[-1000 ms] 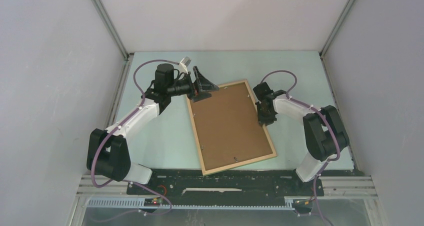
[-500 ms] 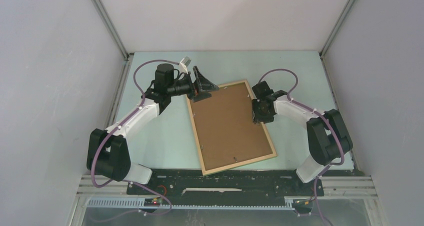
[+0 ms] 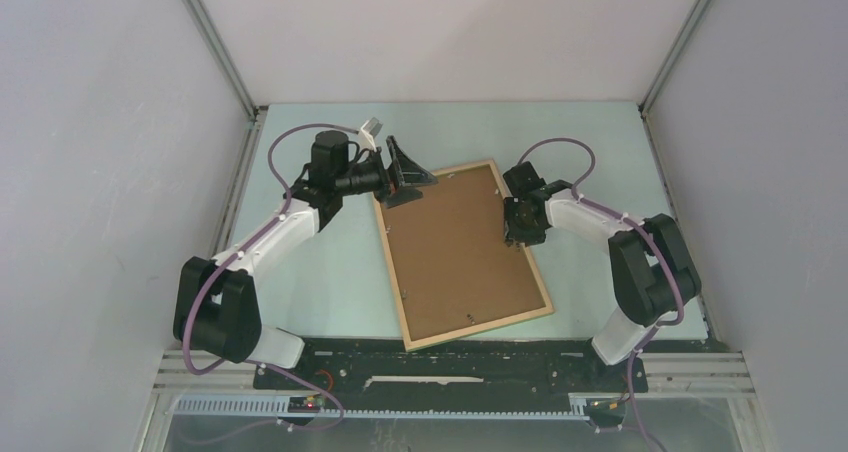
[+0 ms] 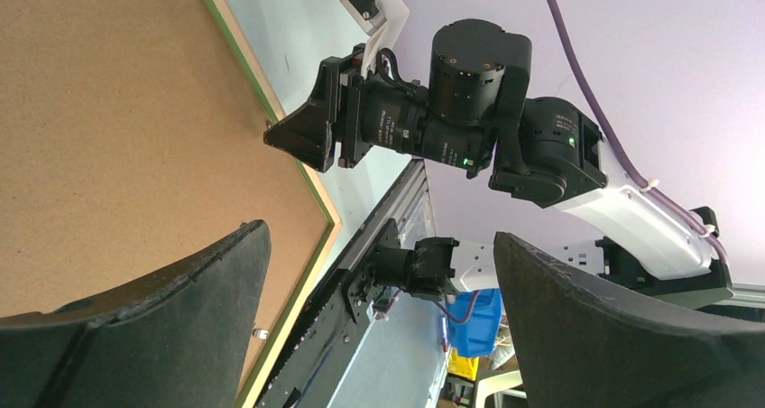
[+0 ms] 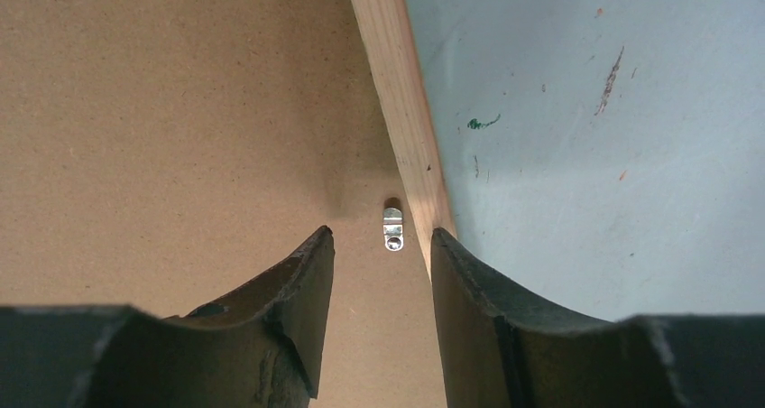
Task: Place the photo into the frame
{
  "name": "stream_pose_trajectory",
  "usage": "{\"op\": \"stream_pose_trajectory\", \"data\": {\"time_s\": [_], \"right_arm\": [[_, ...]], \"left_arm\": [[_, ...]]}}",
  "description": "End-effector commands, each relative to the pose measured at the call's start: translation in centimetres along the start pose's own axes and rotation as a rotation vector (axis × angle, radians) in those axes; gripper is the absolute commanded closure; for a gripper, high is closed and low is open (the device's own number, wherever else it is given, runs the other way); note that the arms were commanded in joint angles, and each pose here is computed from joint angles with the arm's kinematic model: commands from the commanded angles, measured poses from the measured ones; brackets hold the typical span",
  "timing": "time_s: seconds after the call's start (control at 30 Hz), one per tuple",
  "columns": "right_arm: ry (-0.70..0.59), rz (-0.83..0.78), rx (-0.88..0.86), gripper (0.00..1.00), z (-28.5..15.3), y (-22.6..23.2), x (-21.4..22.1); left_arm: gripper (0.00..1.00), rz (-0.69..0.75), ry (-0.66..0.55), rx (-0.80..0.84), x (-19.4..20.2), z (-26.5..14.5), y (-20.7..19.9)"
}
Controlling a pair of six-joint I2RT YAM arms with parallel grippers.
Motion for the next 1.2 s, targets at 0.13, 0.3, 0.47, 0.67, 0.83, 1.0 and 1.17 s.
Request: {"op": "stream_pose_trajectory", "data": {"time_s": [0.13, 0.3, 0.47, 0.67, 0.83, 1.0, 1.17], "right_arm": [[0.011, 0.034, 0.044, 0.59, 1.0, -0.5, -0.1], [0.009, 0.029, 0.074, 0.56, 0.7, -1.0, 0.0], [-0.016, 0.017, 0.114, 0.54, -0.6, -1.6, -0.1], [-0.036, 0.021, 0.098, 0.53, -1.5, -1.6, -0.3], [-0.006, 0.019, 0.081, 0.53, -0.3, -1.4, 0.2], [0.010, 0.024, 0.078, 0.53, 0.9, -1.2, 0.3], [0.036, 0.040, 0.102, 0.65, 2.2, -1.9, 0.8]], "left_arm": [[0.00, 0.033, 0.010, 0.044, 0.6, -0.6, -1.1], [0.00, 0.033, 0.009, 0.044, 0.5, -0.6, -1.1], [0.00, 0.035, 0.009, 0.046, 0.6, -0.6, -1.2], [0.00, 0.033, 0.008, 0.043, 0.6, -0.6, -1.1], [0.00, 0.033, 0.008, 0.044, 0.6, -0.6, -1.1], [0.00, 0.032, 0.011, 0.044, 0.6, -0.6, -1.1], [0.00, 0.033, 0.009, 0.044, 0.6, -0.6, -1.1]]}}
Point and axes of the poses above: each gripper's point midway between its finger pads, its own z axis out along the fingers, its own y axis along the line the jaws close on, x = y × z, the point moved 3 cm from there along -z, back along the fingers, and after that the axes turned 3 degrees about -z, right-handed, at the moved point
